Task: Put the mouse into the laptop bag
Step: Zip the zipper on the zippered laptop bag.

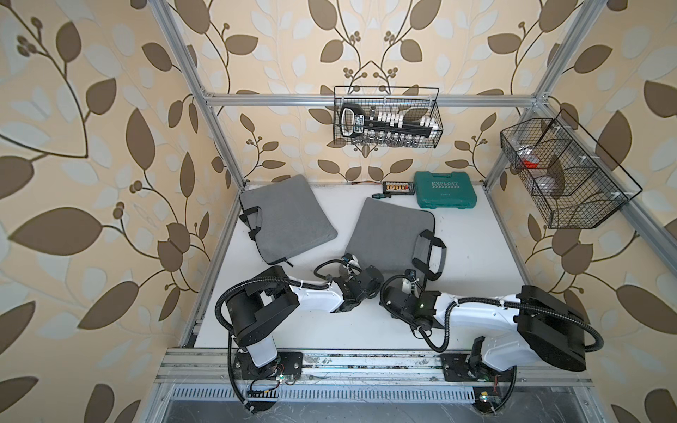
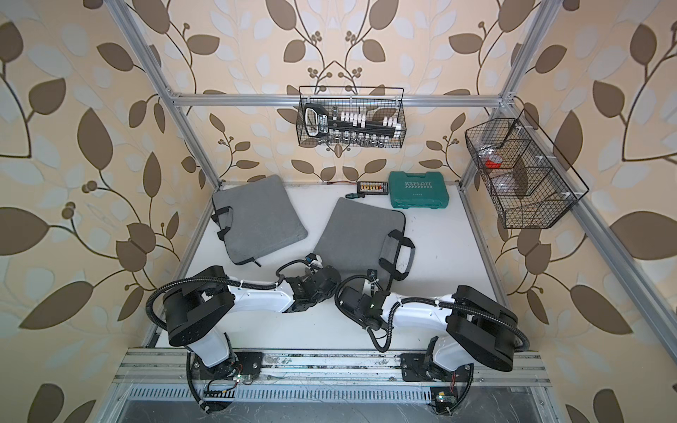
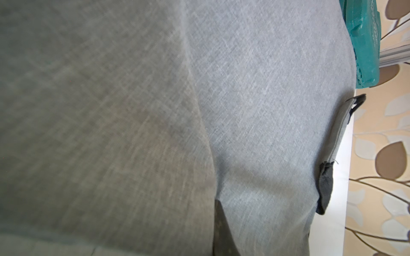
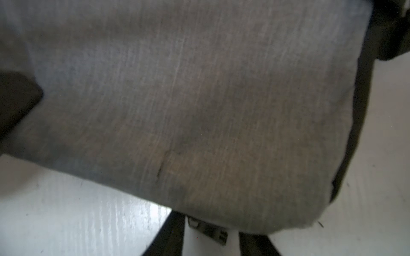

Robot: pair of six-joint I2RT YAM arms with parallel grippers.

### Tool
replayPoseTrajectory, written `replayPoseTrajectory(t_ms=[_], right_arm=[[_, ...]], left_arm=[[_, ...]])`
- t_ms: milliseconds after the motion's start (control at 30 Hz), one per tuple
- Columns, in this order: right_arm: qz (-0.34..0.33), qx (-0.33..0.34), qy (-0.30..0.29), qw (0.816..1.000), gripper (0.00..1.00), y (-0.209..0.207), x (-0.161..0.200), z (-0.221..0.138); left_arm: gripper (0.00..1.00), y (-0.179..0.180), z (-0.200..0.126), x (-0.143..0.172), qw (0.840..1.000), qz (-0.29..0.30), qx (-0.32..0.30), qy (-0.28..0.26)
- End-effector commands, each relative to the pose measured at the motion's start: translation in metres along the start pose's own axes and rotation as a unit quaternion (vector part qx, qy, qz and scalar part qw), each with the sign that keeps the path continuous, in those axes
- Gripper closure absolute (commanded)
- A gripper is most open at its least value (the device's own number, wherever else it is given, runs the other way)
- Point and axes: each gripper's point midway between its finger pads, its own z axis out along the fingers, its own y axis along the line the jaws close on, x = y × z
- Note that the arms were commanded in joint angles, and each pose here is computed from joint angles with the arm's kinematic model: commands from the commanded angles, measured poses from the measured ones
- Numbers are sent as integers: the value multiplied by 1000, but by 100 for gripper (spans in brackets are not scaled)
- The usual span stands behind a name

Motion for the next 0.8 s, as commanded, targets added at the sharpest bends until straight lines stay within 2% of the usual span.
replayPoseTrajectory(t_ms=[0,133,167,300,500,633,767], right_arm=[[-4,24,15,1000,81,-6,10,7],[-8,16,21,1000,99,-1,13,6],[-9,14,23,1000,100,-1,14,5],[-8,-1,31,999,100,-2,17,2],[-15,-25,46,999,100,-9,27,-2],[-37,-48,49,997,100,-6,35,-10],[-71,-81,45,993,100,17,47,-25]], left_arm=[[100,11,-1,-1,999,21,-23,-13],[100,11,-3,-4,999,21,-26,-18],[100,12,-3,-5,999,23,-27,-20],[100,20,-7,-15,998,26,-42,-28],[100,49,-21,-57,998,1,-50,-33],[100,38,-24,-79,999,26,-33,-8],[100,14,-18,-92,998,58,-17,13]])
